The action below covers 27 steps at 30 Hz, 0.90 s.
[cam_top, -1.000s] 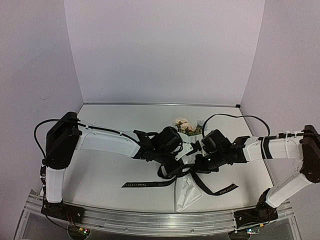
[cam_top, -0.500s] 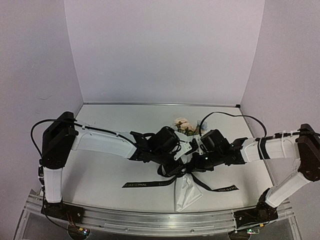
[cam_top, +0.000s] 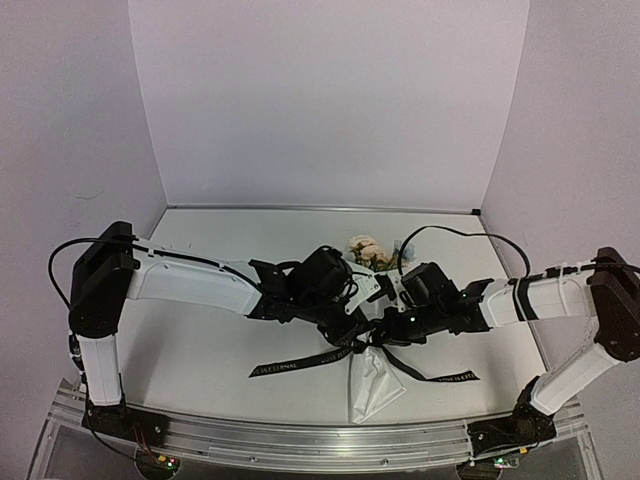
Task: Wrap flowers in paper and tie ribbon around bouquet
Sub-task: Cross the half-tied ribbon over the folded bouquet.
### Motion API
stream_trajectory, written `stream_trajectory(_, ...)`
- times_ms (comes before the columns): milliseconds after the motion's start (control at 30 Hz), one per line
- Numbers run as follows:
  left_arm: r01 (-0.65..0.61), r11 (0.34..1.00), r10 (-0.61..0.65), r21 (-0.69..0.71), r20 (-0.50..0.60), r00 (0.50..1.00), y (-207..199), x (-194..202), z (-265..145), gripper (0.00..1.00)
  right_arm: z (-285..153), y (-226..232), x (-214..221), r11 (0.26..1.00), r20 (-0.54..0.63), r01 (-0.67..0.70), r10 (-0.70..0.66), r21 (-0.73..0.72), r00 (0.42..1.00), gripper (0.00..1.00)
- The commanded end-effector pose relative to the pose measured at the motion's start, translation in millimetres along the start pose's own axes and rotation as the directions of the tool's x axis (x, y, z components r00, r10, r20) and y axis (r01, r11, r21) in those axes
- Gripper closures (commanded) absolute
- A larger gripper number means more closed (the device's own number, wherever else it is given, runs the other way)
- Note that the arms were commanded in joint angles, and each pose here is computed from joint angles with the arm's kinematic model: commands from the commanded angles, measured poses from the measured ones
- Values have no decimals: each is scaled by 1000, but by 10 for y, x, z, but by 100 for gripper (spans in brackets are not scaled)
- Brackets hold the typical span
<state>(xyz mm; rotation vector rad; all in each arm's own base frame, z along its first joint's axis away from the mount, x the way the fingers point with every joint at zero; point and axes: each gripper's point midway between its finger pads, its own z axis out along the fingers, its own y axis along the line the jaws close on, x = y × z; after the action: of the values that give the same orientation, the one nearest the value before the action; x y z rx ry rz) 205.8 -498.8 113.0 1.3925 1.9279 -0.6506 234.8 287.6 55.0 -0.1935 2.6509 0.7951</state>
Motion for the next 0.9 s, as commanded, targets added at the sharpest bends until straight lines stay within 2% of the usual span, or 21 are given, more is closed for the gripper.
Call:
stream_trajectory(0,-1,999,-2,36,82,997,-58,-240,-174,100,25,-18,-121,1000,46,16,-17,16,999,100)
stream_trajectory(400,4,987,-5,159,6,1000,-268,-19,-90,100,64,72,-264,999,67,35,-35,3,997,100)
stream_trajectory(700,27,981,-15,192,-66,998,-319,194,66,100,8,142,-325,998,103,27,-21,-52,994,100)
stream_trajectory(867,45,985,-30,164,-94,995,-262,275,159,100,24,176,-298,997,90,12,-5,-77,996,100)
